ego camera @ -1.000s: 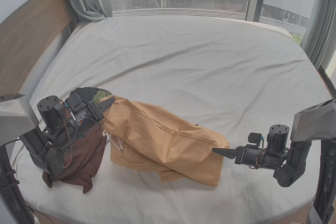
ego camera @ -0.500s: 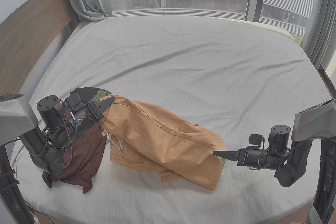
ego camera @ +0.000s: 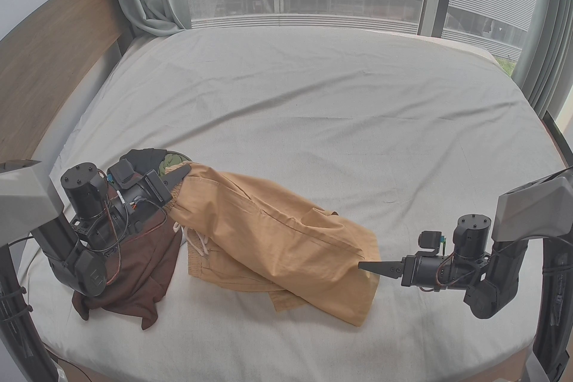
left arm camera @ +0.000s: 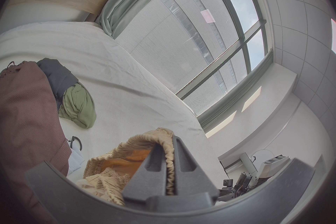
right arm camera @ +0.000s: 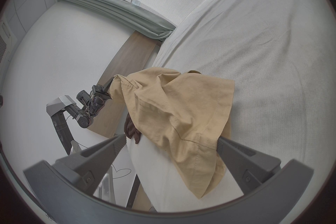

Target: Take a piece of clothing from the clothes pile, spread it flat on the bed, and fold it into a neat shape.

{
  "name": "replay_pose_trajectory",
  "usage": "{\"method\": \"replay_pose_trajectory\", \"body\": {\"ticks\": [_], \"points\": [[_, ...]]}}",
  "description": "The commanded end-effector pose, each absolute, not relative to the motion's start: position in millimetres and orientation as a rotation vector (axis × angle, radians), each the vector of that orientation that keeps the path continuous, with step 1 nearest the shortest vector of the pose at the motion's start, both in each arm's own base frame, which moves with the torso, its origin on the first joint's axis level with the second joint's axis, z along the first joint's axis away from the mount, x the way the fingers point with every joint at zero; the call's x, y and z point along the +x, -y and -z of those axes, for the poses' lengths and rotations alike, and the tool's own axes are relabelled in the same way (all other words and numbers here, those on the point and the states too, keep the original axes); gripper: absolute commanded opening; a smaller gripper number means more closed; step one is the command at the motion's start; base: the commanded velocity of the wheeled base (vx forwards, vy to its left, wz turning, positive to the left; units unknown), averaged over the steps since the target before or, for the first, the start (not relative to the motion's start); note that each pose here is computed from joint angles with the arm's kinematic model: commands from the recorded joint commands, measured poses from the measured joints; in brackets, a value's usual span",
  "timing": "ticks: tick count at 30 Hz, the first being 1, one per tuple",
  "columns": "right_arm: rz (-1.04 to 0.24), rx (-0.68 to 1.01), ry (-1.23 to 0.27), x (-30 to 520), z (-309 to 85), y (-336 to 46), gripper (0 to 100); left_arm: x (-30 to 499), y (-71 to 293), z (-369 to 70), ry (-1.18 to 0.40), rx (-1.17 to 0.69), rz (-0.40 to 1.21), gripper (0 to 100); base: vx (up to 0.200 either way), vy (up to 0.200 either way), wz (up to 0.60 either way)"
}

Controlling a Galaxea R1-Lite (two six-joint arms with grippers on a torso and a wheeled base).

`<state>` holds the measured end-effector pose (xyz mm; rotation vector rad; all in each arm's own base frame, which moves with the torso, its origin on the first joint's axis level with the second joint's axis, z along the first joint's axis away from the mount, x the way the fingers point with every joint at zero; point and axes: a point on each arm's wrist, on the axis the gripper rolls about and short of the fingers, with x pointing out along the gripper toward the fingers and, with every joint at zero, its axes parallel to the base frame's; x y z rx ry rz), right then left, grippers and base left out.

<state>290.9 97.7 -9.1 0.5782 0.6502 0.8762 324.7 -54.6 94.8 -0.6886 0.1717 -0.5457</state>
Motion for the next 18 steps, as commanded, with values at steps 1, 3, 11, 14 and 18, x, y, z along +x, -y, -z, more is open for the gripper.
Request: {"method": "replay_pose_trajectory", "body": {"ticks": [1, 3, 11, 14, 18], "points": [[-0.874, 0.582, -0.677, 301, 29, -103, 100, 326, 51, -93, -0.174, -0.69, 0.535, 0, 0.0, 0.0, 0.0], [-0.88, 0.58, -0.68, 303, 32, -105, 100, 326, 51, -93, -0.173, -0.69, 0.534, 0, 0.0, 0.0, 0.0], [-0.876, 0.582, -0.679, 301, 30, -104, 100, 327, 51, -91, -0.179, -0.691, 0.53, 0, 0.0, 0.0, 0.0], [-0.878, 0.581, -0.67, 301, 26, -103, 100, 327, 51, -90, -0.18, -0.69, 0.531, 0, 0.0, 0.0, 0.0], [-0.876, 0.58, -0.656, 301, 22, -101, 0, 327, 51, -90, -0.182, -0.692, 0.529, 0, 0.0, 0.0, 0.0]]}}
